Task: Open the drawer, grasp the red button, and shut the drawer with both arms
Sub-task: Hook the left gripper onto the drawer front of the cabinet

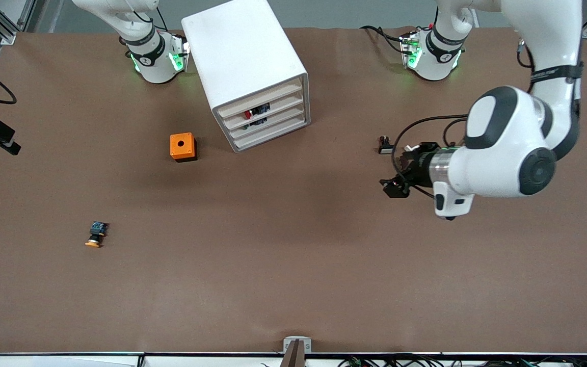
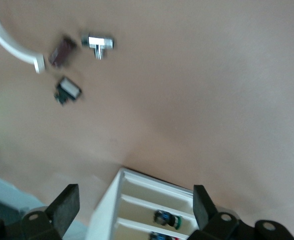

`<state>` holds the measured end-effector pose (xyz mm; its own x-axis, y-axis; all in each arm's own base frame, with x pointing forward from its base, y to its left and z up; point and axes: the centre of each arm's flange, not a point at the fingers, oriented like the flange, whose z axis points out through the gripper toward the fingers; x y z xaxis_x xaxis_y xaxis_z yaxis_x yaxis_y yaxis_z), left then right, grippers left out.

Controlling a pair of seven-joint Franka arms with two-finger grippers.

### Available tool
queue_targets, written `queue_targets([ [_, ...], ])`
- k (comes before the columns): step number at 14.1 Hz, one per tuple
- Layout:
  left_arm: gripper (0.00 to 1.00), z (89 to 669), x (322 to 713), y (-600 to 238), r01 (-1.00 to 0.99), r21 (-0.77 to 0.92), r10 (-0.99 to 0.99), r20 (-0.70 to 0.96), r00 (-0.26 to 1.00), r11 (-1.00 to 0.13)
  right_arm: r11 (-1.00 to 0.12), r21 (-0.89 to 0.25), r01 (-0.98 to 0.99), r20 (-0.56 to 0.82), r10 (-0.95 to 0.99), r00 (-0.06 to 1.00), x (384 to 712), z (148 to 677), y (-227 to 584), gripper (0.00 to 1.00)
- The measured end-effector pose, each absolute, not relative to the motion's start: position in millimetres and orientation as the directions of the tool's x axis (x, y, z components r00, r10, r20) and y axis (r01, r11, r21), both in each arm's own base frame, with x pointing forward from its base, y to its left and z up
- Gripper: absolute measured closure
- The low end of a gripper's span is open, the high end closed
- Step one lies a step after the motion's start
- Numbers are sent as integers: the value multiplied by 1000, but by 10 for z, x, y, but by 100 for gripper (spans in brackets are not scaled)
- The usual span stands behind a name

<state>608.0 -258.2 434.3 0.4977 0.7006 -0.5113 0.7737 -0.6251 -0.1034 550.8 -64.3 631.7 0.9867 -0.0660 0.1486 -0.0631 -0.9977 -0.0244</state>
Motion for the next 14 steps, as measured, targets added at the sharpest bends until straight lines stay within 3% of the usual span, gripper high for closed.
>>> queue_targets([
  [6, 0, 3710, 5915, -3253, 836, -355, 792, -593, 145, -419, -998, -24, -63, 149, -66, 987, 5509, 6318, -643, 0],
  [14, 0, 3086, 5579, -3974, 725, -658, 864, -470, -181, -206, -998, -24, -63, 149, -66, 987, 5509, 6318, -643, 0],
])
